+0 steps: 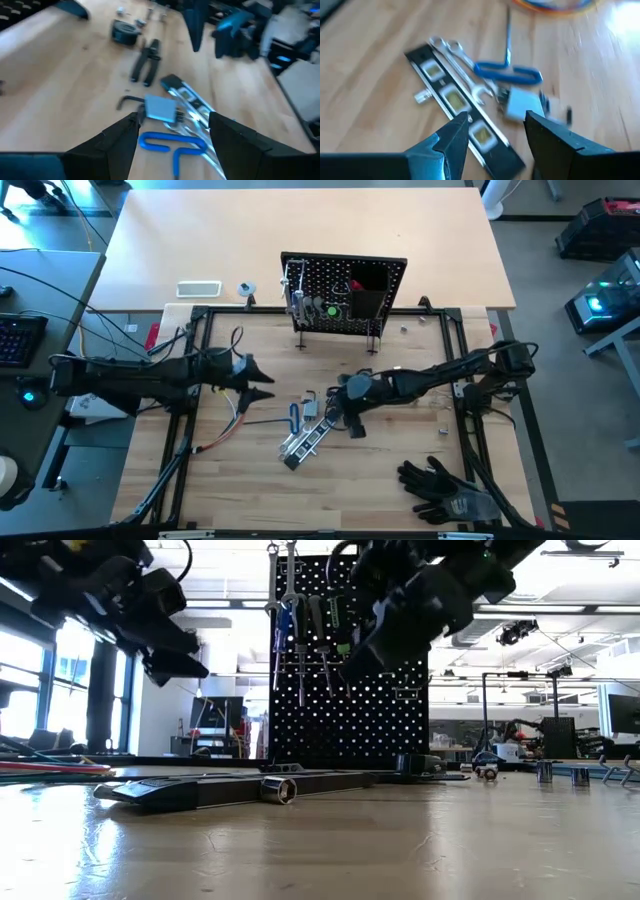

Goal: Hang tools onto peg board
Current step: Put the spirit level into the black bin on the peg board

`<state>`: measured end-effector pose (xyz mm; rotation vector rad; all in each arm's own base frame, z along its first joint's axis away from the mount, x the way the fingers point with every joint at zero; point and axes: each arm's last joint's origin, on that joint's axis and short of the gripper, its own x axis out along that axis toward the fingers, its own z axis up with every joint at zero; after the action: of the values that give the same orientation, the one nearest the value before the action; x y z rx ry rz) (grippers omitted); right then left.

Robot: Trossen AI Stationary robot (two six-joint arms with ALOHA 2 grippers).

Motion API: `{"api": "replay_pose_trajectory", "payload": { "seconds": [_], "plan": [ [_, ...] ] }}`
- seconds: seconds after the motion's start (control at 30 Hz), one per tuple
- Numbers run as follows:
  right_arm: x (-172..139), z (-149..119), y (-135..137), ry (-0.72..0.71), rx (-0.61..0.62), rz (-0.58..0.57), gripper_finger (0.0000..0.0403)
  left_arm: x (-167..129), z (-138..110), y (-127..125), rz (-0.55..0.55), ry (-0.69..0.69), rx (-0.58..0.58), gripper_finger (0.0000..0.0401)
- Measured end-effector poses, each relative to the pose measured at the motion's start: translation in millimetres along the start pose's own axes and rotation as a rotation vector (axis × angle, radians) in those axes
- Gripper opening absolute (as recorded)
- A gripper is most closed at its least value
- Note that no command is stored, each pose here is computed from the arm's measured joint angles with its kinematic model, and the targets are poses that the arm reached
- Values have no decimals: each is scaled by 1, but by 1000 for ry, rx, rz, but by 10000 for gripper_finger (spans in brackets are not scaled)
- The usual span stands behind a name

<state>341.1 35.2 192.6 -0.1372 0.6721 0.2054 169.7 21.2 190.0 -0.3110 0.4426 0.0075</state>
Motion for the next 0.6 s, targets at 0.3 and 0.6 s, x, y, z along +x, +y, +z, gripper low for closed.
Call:
{"api": "replay_pose_trajectory", "payload": {
  "seconds": [0.3, 0.6],
  "plan": [
    [25, -10, 14, 4, -121, 92, 188, 20, -25, -18, -106, 17, -7, 232],
    [51, -18, 9, 92, -252, 84, 188, 41, -34, -27, -116, 36, -28, 232]
  ]
}}
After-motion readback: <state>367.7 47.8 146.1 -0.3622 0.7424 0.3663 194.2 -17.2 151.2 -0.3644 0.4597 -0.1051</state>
